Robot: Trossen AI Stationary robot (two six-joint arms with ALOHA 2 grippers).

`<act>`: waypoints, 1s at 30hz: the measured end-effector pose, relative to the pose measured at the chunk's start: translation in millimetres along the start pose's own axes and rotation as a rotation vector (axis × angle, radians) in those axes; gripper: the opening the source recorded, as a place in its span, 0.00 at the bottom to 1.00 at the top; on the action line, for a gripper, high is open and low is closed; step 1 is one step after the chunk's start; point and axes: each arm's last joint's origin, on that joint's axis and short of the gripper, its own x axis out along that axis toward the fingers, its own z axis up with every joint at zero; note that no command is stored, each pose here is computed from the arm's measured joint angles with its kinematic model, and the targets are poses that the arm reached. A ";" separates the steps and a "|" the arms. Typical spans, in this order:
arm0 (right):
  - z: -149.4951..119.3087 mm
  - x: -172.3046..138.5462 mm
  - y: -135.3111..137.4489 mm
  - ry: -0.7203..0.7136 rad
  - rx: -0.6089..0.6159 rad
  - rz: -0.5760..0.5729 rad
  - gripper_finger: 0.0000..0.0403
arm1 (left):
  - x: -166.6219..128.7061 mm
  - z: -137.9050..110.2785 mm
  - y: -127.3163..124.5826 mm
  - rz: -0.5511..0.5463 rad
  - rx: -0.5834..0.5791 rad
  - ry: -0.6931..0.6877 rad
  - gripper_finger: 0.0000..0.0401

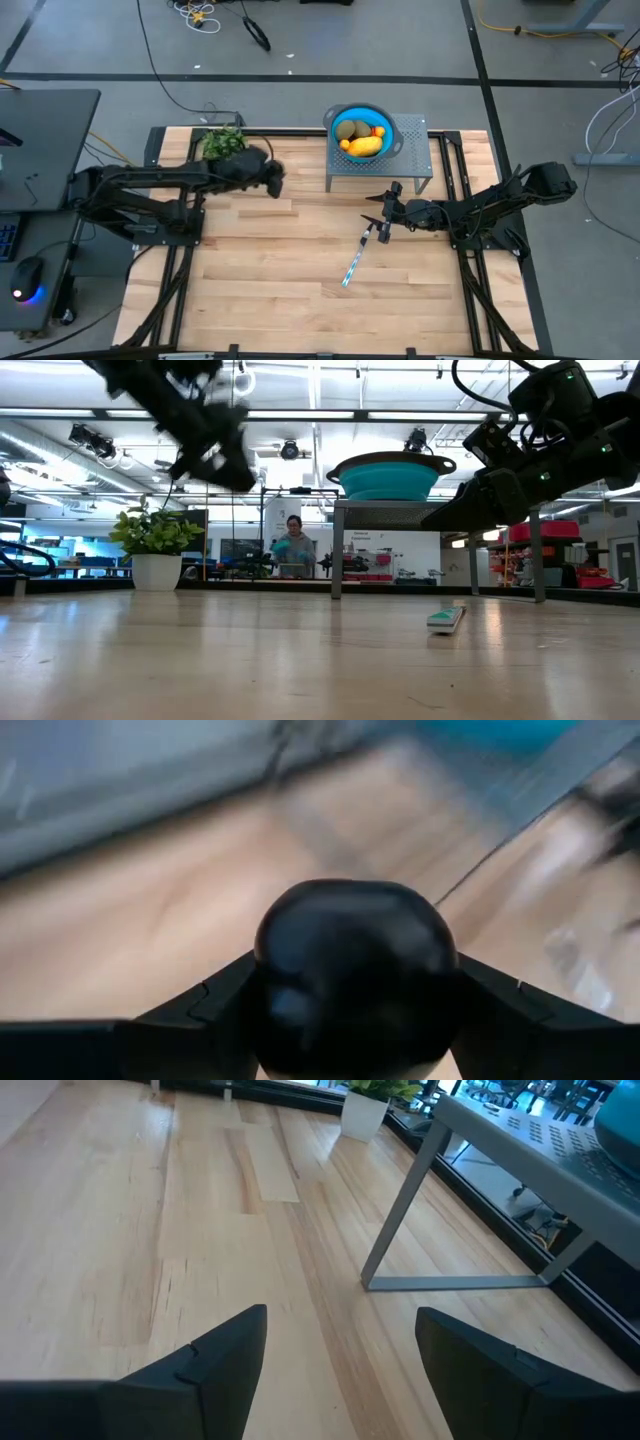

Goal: Pick & Place Fruit
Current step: Put the plum into the blue strainer bowl on the shelf

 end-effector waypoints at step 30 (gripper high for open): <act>0.1 0.1 -0.2 -0.001 -0.003 -0.001 0.67 | 51.2 87.8 -94.7 -0.165 0.289 -0.645 0.64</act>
